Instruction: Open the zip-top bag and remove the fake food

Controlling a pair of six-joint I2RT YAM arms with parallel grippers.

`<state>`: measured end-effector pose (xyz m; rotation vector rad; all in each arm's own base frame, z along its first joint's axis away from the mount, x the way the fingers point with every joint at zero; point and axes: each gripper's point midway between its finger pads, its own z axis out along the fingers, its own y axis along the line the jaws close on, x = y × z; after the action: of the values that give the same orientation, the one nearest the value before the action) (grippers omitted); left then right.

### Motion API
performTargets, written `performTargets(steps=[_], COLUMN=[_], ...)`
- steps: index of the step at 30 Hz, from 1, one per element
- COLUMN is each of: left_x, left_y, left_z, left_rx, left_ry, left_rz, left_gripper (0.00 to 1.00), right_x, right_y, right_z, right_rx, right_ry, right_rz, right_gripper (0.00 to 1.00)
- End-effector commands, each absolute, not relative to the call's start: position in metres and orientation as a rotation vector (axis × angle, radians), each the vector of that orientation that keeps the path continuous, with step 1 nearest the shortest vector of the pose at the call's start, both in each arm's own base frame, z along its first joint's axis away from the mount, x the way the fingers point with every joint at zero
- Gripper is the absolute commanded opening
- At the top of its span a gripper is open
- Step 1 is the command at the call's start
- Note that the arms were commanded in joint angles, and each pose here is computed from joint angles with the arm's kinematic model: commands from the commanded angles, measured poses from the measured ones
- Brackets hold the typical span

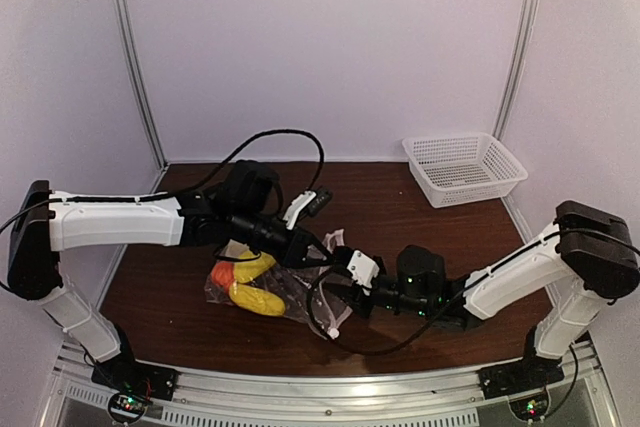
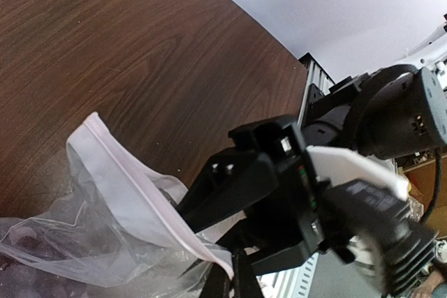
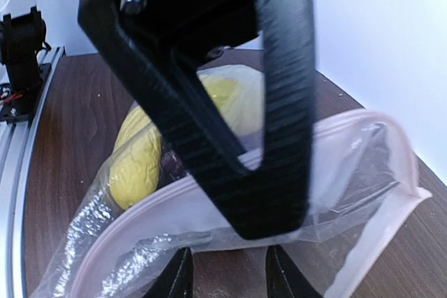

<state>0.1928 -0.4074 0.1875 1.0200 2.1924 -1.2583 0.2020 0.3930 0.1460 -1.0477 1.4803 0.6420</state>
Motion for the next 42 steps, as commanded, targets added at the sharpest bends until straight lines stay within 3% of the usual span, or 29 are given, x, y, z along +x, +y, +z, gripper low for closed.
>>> performTargets(steps=[1, 9, 13, 18, 20, 23, 25, 26, 38, 42], left_x=[0.187, 0.189, 0.216, 0.26, 0.277, 0.294, 0.297, 0.298, 0.291, 0.292], left_y=[-0.414, -0.404, -0.375, -0.297, -0.256, -0.199, -0.176, -0.17, -0.183, -0.193], left_z=[0.213, 0.222, 0.224, 0.225, 0.218, 0.187, 0.171, 0.162, 0.1, 0.092], left_rx=[1.069, 1.045, 0.867, 0.527, 0.376, 0.181, 0.118, 0.109, 0.214, 0.246], left_ry=[2.095, 2.078, 2.112, 2.126, 2.152, 2.233, 2.263, 2.282, 2.386, 2.394], left_rz=[-1.31, -1.263, -1.173, -1.049, -0.943, -0.79, -0.731, -0.722, -0.817, -0.884], left_gripper=[0.0, 0.03, 0.43, 0.74, 0.81, 0.82, 0.82, 0.82, 0.63, 0.46], right_x=[0.203, 0.205, 0.207, 0.208, 0.209, 0.212, 0.214, 0.215, 0.216, 0.22], right_y=[0.411, 0.432, 0.435, 0.429, 0.426, 0.422, 0.42, 0.419, 0.439, 0.437], right_z=[0.123, 0.111, 0.112, 0.116, 0.119, 0.12, 0.121, 0.122, 0.122, 0.119], right_rx=[-1.146, -1.173, -1.159, -1.121, -1.101, -1.069, -1.048, -1.031, -1.144, -1.14], right_ry=[1.453, 1.407, 1.397, 1.401, 1.403, 1.424, 1.436, 1.446, 1.517, 1.525], right_rz=[0.574, 0.6, 0.603, 0.606, 0.607, 0.606, 0.606, 0.612, 0.769, 0.808], right_gripper=[0.38, 0.56, 0.67, 0.77, 0.79, 0.82, 0.98, 0.99, 1.0, 1.0])
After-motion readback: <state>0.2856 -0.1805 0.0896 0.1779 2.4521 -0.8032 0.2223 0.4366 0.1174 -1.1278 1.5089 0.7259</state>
